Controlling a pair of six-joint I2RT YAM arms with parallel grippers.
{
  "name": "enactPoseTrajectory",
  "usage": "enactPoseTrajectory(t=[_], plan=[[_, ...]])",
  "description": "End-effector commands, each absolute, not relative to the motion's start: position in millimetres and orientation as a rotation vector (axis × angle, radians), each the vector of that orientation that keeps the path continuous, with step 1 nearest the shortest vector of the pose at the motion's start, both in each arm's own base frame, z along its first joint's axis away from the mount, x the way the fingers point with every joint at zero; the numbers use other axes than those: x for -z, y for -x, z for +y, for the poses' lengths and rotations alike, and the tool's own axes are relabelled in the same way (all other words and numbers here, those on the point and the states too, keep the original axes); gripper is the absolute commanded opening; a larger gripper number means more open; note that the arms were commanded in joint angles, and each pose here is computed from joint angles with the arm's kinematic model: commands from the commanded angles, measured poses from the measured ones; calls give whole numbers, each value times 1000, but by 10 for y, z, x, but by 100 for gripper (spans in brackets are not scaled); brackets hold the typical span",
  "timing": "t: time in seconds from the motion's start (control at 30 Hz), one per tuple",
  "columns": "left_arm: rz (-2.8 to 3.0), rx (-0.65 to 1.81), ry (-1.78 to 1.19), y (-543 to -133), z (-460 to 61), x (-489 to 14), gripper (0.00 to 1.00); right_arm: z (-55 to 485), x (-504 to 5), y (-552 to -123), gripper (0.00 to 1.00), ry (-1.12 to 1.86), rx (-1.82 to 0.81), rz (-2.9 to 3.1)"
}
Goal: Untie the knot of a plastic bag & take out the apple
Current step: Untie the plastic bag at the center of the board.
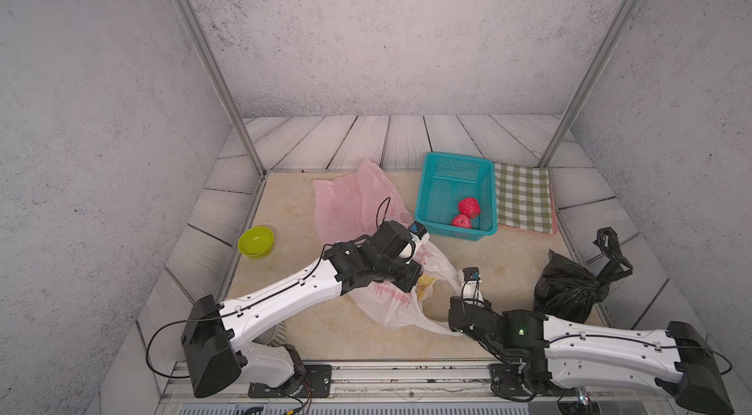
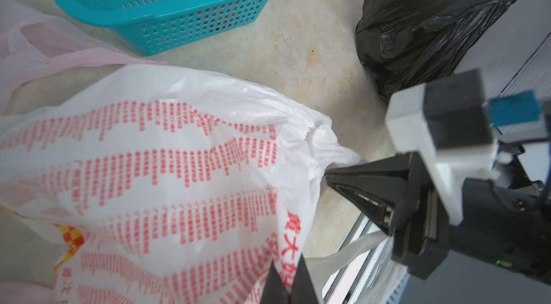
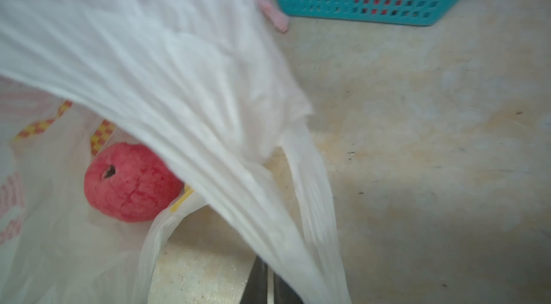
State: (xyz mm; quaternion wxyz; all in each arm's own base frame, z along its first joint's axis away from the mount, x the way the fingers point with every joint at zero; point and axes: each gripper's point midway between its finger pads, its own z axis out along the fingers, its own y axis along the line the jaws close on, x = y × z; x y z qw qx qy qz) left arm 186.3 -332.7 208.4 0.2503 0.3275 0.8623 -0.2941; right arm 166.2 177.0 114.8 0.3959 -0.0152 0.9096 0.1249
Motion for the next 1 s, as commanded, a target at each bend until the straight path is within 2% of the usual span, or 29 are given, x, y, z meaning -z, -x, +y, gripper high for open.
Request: enactPoseTrajectory(t=[0.0, 0.23, 0.5, 0.63, 0.77, 0.97], plan=[[2335, 860, -902, -1784, -3310, -2082, 0, 1290, -1320, -1784, 11, -37, -97, 2224], [2321, 1166, -1028, -1354, -3477, -1924, 0, 1292, -1477, -2034, 12, -9, -81, 2197], [2435, 1198, -1222, -804, -3610, -1330, 0, 1493, -1702, -2221, 12, 74, -133, 2173], [2483, 1185, -1225, -754, -3667, -1094, 0, 1811, -1691, -2232, 11, 172, -265, 2192], [2481, 1169, -1214, -789, -3706, -1077, 0, 2292, -1681, -2104, 11, 338, -524, 2207], [2461, 1054, -1195, -918, -3621, -1175, 0, 2350, -1789, -1959, 16, 409, -633, 2215]])
